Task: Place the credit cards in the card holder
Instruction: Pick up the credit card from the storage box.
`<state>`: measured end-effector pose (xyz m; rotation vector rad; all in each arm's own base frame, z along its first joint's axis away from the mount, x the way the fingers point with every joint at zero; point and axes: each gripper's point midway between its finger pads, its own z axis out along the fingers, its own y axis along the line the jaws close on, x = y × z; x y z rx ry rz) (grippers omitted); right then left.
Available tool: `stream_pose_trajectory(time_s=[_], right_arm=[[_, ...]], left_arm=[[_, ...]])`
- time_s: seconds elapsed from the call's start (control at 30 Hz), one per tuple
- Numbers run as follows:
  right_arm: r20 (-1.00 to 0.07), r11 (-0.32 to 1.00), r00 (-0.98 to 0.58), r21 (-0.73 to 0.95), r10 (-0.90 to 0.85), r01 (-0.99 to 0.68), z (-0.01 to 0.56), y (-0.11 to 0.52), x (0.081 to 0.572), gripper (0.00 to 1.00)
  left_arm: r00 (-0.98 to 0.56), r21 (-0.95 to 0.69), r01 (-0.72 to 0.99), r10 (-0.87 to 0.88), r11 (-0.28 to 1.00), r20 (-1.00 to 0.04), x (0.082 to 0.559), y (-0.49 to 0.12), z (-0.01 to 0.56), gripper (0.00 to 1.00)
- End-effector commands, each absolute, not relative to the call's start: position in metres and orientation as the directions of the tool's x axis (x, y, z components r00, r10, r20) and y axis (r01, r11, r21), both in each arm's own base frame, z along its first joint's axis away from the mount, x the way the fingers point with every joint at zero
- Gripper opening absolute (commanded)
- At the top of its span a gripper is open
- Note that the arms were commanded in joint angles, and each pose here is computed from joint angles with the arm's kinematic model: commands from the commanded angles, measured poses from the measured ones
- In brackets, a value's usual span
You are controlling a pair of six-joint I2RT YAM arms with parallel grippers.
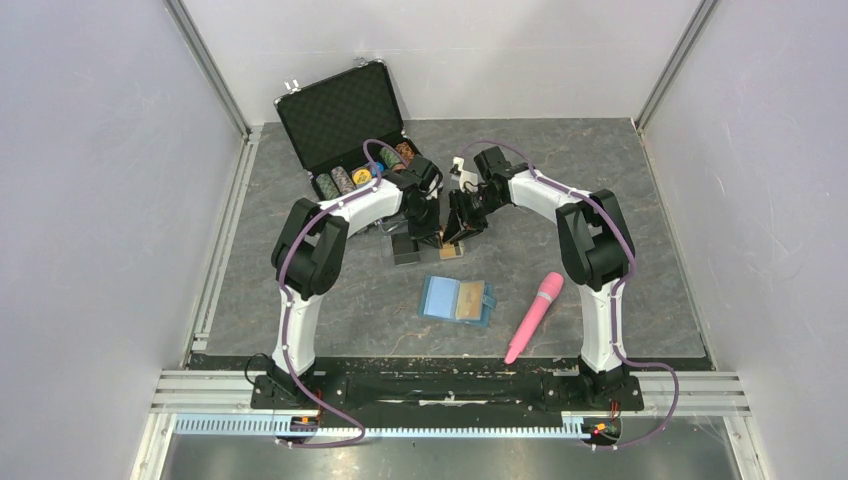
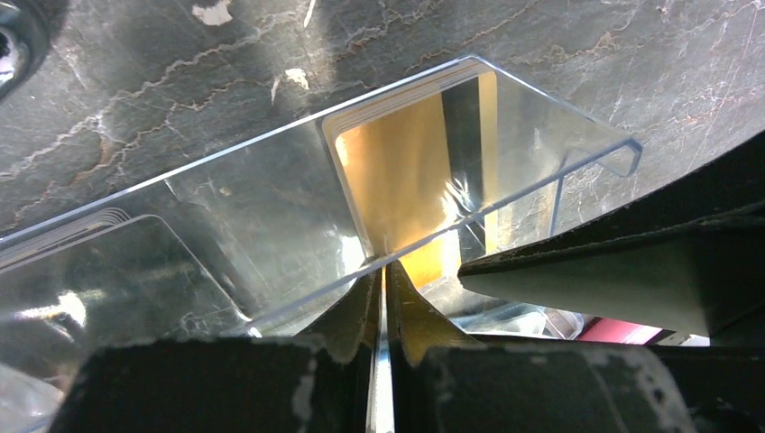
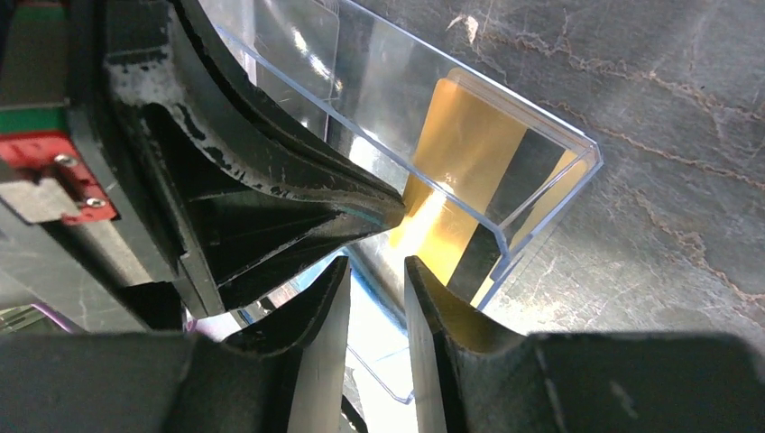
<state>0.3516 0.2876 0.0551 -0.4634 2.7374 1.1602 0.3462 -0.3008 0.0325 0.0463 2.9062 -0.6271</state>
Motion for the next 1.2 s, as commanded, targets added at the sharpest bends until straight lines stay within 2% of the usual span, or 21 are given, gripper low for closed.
stream_pose_trajectory(time_s=[0.0,0.17,0.33,0.5,0.53,0.6,0.67,0.87,1.03,1.1,1.17], right_arm=[[-0.277,0.640,-0.933,0.679,-0.230,-0.359,0.069,0.290,0.352,0.31],[-0.328,0.641,-0.917,0.659,-0.226,-0.393,0.083,0.290,0.360,0.32],[-0.441,0.694,-0.877,0.571,-0.191,-0.438,0.110,0.275,0.383,0.43],[-0.456,0.751,-0.874,0.514,-0.170,-0.414,0.106,0.254,0.389,0.50],[-0.443,0.757,-0.880,0.513,-0.170,-0.404,0.100,0.250,0.386,0.50],[-0.407,0.761,-0.896,0.520,-0.179,-0.388,0.086,0.247,0.379,0.50],[-0.370,0.746,-0.909,0.547,-0.191,-0.380,0.075,0.249,0.369,0.48],[-0.301,0.708,-0.927,0.603,-0.224,-0.367,0.056,0.259,0.347,0.40],[-0.269,0.673,-0.933,0.648,-0.237,-0.358,0.052,0.271,0.334,0.18],[-0.271,0.667,-0.934,0.655,-0.232,-0.355,0.054,0.274,0.333,0.14],[-0.270,0.664,-0.935,0.659,-0.229,-0.354,0.055,0.275,0.332,0.11]], left_arm=[[-0.974,-0.388,0.131,0.047,0.912,-0.220,0.353,-0.303,0.042,0.10],[-0.972,-0.394,0.141,0.051,0.908,-0.231,0.354,-0.305,0.047,0.11],[-0.974,-0.401,0.143,0.056,0.905,-0.222,0.352,-0.307,0.046,0.10],[-0.976,-0.409,0.138,0.054,0.902,-0.211,0.353,-0.310,0.043,0.07],[-0.977,-0.406,0.135,0.052,0.904,-0.208,0.353,-0.309,0.041,0.09],[-0.978,-0.390,0.119,0.041,0.913,-0.203,0.353,-0.306,0.037,0.22],[-0.980,-0.371,0.113,0.041,0.922,-0.196,0.352,-0.302,0.033,0.29],[-0.984,-0.362,0.114,0.054,0.925,-0.172,0.347,-0.302,0.024,0.28],[-0.982,-0.375,0.132,0.071,0.918,-0.172,0.346,-0.311,0.025,0.11],[-0.981,-0.383,0.139,0.075,0.913,-0.177,0.346,-0.314,0.027,0.04],[-0.981,-0.386,0.144,0.079,0.911,-0.180,0.346,-0.315,0.028,0.02]])
